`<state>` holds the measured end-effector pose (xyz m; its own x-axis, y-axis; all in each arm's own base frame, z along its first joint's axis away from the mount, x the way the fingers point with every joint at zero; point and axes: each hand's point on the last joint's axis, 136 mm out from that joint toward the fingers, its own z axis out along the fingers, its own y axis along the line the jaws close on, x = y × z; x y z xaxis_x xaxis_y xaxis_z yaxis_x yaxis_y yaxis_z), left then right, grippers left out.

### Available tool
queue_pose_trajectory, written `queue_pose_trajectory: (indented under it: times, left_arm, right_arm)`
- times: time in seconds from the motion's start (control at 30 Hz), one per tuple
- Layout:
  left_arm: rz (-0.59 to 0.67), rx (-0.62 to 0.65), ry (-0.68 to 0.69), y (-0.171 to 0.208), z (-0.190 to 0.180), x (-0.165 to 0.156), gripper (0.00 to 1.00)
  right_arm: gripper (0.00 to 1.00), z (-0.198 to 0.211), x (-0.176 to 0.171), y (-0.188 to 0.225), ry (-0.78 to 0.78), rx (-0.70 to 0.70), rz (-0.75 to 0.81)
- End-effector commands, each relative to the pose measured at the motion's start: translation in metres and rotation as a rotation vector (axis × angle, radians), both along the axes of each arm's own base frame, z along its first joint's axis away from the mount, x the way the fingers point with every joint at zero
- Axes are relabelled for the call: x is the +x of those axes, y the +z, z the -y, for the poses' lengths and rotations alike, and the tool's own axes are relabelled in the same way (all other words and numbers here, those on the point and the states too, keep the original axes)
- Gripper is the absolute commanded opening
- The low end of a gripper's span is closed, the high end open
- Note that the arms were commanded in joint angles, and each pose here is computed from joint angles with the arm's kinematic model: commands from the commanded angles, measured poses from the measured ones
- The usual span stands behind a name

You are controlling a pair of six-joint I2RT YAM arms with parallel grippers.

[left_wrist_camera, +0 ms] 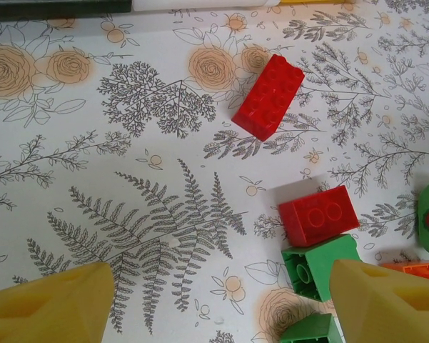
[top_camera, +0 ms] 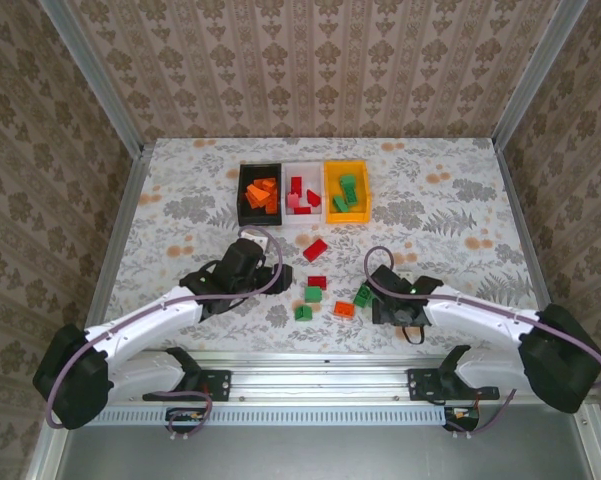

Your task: Sort the legos into containers by color

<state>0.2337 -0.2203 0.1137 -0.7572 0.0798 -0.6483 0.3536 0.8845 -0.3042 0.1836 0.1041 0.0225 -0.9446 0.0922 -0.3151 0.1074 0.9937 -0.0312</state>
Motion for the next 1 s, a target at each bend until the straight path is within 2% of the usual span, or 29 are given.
queue_pose_trajectory:
  times: [0.0, 0.27, 0.43, 0.77, 0.9, 0.97]
  left_arm:
    - [-0.007, 0.005, 0.016, -0.004, -0.002, -0.001, 0.81]
    - [-0.001, 0.031, 0.010, 0.001, -0.003, 0.000, 0.81]
    - [0.005, 0.044, 0.013, 0.002, -0.005, 0.001, 0.81]
    - [-0.012, 0.043, 0.007, -0.001, -0.003, 0.000, 0.81]
    - [-0.015, 0.034, 0.002, -0.001, 0.000, 0.000, 0.81]
    - [-0.015, 0.033, 0.000, -0.001, 0.000, 0.000, 0.81]
  right_arm:
    - [0.71, -0.006, 0.033, 0.012, 0.015, -0.001, 0.093]
    - [0.75, -0.018, 0.073, 0.019, 0.102, -0.087, 0.125]
    - [0.73, -0.010, 0.088, 0.016, 0.055, -0.072, 0.115]
    - [0.70, -0.007, 0.082, 0.014, 0.033, -0.034, 0.105]
    - [0.73, -0.020, 0.081, 0.024, 0.056, 0.068, 0.141]
    - [0.74, -0.020, 0.076, 0.019, 0.050, 0.071, 0.107]
